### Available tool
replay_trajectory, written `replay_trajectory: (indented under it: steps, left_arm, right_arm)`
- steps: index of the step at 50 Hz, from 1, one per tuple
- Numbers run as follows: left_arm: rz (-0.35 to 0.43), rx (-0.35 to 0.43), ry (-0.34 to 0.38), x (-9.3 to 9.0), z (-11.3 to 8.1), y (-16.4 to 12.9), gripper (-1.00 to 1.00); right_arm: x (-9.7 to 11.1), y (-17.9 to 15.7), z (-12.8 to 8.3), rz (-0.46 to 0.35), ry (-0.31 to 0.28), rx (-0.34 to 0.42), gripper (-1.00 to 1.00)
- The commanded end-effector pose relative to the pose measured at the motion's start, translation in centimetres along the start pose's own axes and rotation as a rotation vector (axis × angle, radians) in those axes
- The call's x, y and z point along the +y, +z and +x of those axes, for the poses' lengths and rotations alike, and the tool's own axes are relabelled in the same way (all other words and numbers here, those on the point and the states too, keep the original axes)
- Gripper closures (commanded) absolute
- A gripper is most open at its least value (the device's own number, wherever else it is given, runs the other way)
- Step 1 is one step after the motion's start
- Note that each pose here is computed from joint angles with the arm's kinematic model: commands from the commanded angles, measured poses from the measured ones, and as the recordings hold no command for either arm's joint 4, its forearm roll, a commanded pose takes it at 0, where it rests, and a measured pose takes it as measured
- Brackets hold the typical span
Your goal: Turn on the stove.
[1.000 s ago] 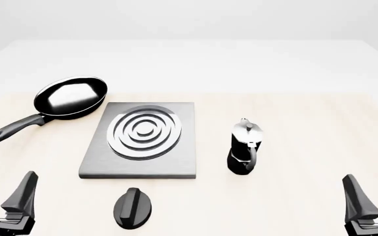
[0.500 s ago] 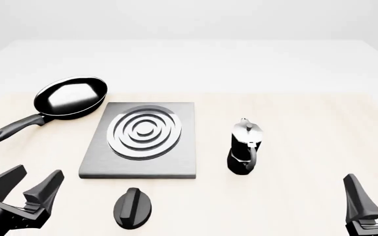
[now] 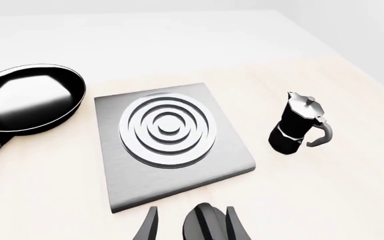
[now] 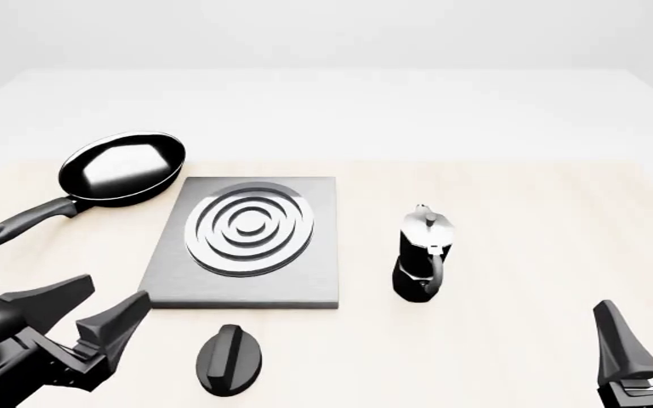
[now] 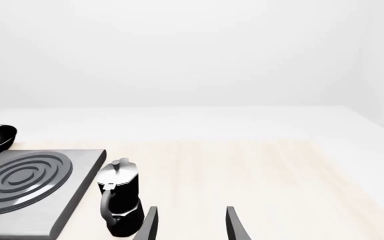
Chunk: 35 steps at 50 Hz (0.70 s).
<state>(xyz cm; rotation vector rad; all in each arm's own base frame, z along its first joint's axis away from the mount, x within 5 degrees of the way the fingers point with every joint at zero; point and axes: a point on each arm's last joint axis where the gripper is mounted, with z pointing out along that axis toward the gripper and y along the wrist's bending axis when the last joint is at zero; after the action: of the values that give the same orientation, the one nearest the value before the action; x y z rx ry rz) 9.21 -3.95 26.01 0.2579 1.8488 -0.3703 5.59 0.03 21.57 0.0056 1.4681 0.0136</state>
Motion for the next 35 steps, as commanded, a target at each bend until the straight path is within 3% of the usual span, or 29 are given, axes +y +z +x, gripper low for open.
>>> replay_trajectory:
  steps: [1, 5, 19, 35]
  left_arm:
    - [0.047, 0.021, 0.004, -0.7, -0.7, 0.9, -1.0]
    - [0.061, 0.042, -0.019, -0.9, -0.8, 1.7, -1.0]
    - [0.074, 0.104, 0.0, -1.4, -0.6, 3.8, -1.0]
    - [0.102, 0.147, -0.01, -2.1, -1.1, 4.7, -1.0]
  right_arm:
    - [0.0, 0.0, 0.0, -0.002, 0.004, 0.0, -1.0]
    - [0.0, 0.0, 0.1, -0.006, 0.006, 0.002, -1.0]
    - [0.1, 0.0, 0.1, -0.015, 0.014, 0.007, -1.0]
    - [0.1, 0.0, 0.2, -0.022, 0.017, 0.012, -1.0]
